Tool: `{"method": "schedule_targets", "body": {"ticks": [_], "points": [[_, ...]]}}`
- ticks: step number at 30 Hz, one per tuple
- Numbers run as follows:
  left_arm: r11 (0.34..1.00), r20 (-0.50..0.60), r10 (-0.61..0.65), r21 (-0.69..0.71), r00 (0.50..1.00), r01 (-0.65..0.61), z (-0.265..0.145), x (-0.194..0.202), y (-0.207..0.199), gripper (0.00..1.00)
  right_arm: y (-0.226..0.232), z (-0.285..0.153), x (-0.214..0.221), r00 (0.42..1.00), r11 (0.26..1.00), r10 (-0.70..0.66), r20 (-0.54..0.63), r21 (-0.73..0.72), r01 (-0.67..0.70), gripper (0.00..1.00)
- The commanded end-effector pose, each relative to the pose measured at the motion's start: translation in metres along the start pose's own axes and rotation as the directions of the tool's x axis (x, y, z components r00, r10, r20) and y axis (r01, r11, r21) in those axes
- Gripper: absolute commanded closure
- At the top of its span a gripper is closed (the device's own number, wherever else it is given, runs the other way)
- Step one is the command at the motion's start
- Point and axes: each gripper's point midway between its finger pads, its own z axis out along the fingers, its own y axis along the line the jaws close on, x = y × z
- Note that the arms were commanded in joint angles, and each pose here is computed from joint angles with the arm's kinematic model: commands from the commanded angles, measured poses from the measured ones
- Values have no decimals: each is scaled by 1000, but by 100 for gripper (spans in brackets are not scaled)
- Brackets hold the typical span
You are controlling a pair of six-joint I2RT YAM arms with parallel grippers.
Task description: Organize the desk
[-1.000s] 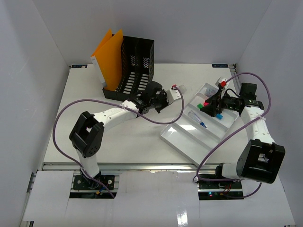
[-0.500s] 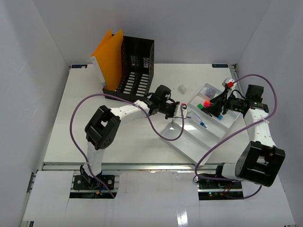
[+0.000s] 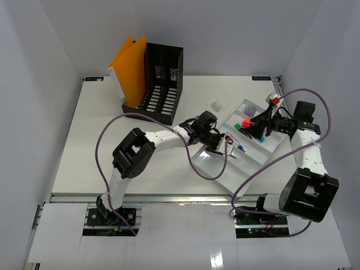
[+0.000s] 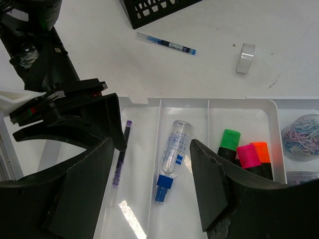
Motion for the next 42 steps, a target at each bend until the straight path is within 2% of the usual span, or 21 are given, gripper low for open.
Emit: {"method": "schedule_targets", "body": {"ticks": [1, 6, 10, 15, 18, 20, 24, 27, 30, 35, 42], "points": [[997, 29, 49, -56, 998, -47, -9, -22, 20, 47, 8, -3, -5, 1000, 1000, -6, 29, -21, 6, 31], [987, 5, 75, -142, 997, -74, -26, -29, 29, 44, 9, -4, -5, 999, 1000, -3, 34, -22, 4, 31], [979, -50, 58, -192, 997, -66, -49, -19, 36, 52, 9, -5, -6, 999, 1000, -5, 39, -21, 6, 31], [953, -85, -80, -298, 993, 52, -94, 22, 64, 59, 10, -5, -6, 999, 1000, -4, 41, -25, 5, 31], [925, -135, -166, -366, 977, 107, -113, 55, 87, 58, 9, -5, -5, 999, 1000, -2, 41, -25, 3, 31], [904, -173, -244, -397, 954, 160, -118, 75, 95, 55, 9, -4, -4, 999, 1000, 3, 40, -26, -2, 31], [814, -190, -414, -515, 890, 269, -124, 111, 115, 43, 8, -4, -3, 999, 1000, 5, 37, -25, -4, 31], [774, -188, -477, -552, 859, 309, -123, 124, 116, 40, 8, -4, -2, 999, 1000, 9, 36, -27, -8, 31], [694, -170, -580, -616, 797, 374, -124, 141, 118, 36, 7, -3, -1, 999, 999, 14, 35, -31, -13, 31], [617, -172, -680, -660, 713, 429, -124, 164, 118, 40, 7, -3, 0, 999, 999, 20, 32, -34, -19, 31], [534, -142, -750, -707, 646, 464, -136, 180, 125, 43, 8, -3, 1, 999, 999, 23, 31, -37, -22, 31]]}}
